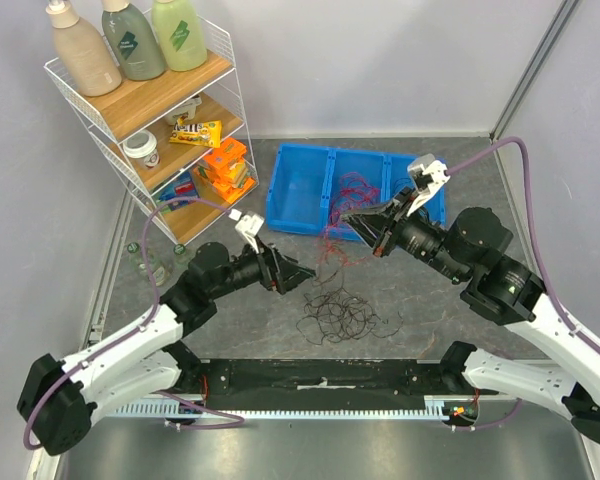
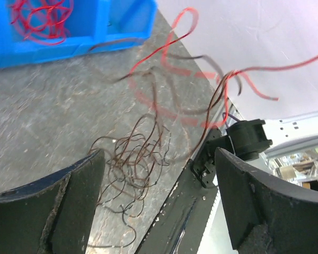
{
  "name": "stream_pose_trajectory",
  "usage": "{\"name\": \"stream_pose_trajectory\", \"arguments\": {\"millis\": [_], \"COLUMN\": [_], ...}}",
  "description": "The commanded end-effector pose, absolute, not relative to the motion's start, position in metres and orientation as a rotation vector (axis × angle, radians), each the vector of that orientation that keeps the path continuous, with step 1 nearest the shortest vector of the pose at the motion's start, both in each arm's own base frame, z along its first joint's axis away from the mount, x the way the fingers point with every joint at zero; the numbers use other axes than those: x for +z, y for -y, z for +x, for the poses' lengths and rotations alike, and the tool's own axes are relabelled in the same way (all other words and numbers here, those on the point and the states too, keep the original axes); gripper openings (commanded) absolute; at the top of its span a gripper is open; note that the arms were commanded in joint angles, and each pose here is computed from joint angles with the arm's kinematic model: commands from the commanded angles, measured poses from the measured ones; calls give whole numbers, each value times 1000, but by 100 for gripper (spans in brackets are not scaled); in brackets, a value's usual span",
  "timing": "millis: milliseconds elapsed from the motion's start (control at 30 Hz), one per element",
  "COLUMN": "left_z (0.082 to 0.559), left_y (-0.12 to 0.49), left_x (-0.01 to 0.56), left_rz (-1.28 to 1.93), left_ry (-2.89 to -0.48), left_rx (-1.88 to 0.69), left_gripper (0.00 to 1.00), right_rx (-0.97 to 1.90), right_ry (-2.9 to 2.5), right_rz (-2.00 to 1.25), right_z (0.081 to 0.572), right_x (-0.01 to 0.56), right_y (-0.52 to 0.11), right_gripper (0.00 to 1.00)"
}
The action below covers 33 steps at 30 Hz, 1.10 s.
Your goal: Untangle the cables
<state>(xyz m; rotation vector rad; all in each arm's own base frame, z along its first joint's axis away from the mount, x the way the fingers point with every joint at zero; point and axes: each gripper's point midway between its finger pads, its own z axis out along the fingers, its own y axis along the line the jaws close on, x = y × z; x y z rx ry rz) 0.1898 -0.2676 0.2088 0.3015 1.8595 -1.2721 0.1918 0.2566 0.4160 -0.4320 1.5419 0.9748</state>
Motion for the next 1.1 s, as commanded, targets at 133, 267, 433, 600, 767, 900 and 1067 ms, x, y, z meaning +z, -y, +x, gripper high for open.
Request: {"name": "stream_pose_trajectory", "arguments": {"millis": [133, 267, 433, 600, 767, 900, 1067], "left_z": [177, 182, 184, 180, 184, 192, 199], "left_y": [326, 341, 333, 319, 298, 272, 226], "left_x": [248, 222, 172, 142, 117, 94, 66], "left_rz": [586, 572, 488, 435, 372, 285, 78], "left_ry": [-1692, -1807, -1976, -2058, -2141, -2221, -2333], "left_rx": [-1358, -1355, -1297, -1241, -1099, -925, -657], "left_gripper": [88, 64, 39, 2, 2, 2, 2], "right_rx": [1119, 1135, 1095, 1082, 1012, 917, 776], "right_ry": [-1434, -1408, -1348, -1265, -1201, -1182, -1207], "right_rz": [-423, -413, -368, -341, -255, -182, -108], "right_z": [171, 166, 164, 154, 151, 153, 165], "right_x": [452, 460, 482, 506, 523, 529, 527], "right_y": [-257, -252, -233, -213, -180, -151, -125], "right_gripper": [0, 0, 0, 0, 0, 0, 0]}}
